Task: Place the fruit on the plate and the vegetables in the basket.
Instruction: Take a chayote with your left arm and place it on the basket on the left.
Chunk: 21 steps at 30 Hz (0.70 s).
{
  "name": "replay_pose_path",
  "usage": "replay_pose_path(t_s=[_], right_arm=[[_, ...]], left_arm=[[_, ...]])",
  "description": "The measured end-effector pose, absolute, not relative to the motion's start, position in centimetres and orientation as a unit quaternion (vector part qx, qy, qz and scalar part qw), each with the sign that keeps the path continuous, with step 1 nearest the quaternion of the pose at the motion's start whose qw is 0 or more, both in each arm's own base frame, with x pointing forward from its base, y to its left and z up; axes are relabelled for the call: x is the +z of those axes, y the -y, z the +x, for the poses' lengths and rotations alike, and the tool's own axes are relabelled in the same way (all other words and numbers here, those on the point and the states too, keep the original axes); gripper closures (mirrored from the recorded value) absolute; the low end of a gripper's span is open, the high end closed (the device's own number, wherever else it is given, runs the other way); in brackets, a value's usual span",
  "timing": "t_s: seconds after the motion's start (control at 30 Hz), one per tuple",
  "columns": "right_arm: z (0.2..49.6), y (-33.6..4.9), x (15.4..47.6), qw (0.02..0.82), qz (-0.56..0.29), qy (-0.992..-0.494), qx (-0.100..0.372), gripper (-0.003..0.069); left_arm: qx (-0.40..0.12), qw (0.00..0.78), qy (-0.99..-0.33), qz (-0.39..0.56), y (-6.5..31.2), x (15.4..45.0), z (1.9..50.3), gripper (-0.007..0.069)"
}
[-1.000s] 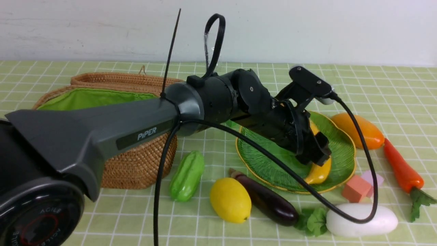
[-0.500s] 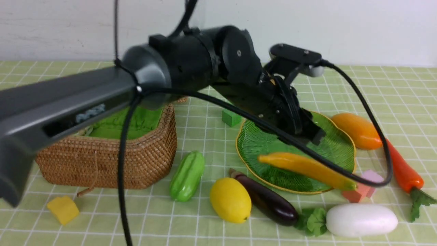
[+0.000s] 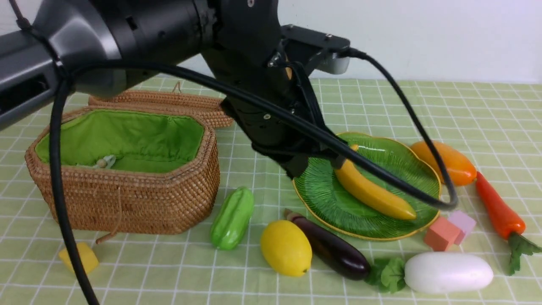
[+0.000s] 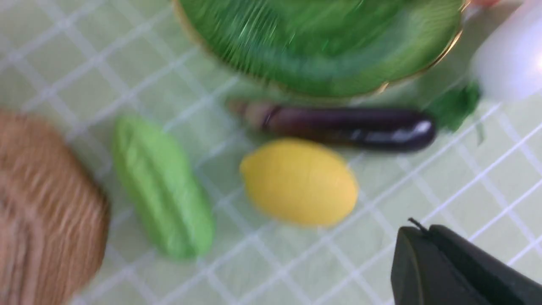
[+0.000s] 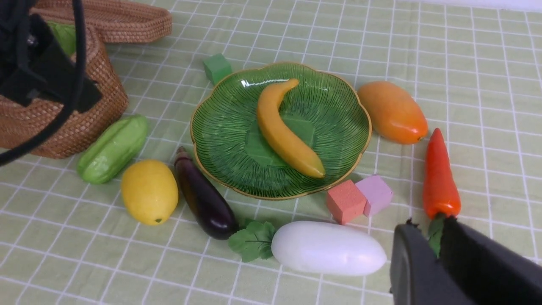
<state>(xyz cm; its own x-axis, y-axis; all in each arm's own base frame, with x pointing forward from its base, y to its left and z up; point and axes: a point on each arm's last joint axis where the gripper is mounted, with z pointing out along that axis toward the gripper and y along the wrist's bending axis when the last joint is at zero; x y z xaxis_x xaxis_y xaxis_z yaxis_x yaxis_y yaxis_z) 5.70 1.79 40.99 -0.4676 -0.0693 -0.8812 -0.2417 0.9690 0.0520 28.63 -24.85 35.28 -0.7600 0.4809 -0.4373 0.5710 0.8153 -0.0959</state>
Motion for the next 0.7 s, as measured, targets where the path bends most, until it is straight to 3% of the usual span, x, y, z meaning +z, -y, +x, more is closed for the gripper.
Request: replay_pose_path(t_s=[0.27, 0.43, 0.6, 0.7], right_arm=[[5.6, -2.2, 41.0, 0.504, -0.092, -0.851, 0.113, 0.0542], [5.4, -3.1, 41.2, 0.502, -0.127, -0.842, 0.152, 0.0541], [5.0, -4.7, 41.6, 0.505, -0.202, -0.812, 0.212, 0.0541], [4.8, -5.2, 41.9, 0.508, -0.225, -0.798, 0.233, 0.0541]], left_arm=[[-0.044, 0.131, -0.963, 0.232, 23.3, 31.1, 28.0, 0.0638], [-0.018, 0.161, -0.958, 0.237, 23.6, 28.2, 29.3, 0.0625], [0.006, 0.187, -0.948, 0.256, 24.4, 25.7, 31.1, 0.0477], [0.02, 0.181, -0.953, 0.242, 24.4, 24.4, 31.9, 0.0345]])
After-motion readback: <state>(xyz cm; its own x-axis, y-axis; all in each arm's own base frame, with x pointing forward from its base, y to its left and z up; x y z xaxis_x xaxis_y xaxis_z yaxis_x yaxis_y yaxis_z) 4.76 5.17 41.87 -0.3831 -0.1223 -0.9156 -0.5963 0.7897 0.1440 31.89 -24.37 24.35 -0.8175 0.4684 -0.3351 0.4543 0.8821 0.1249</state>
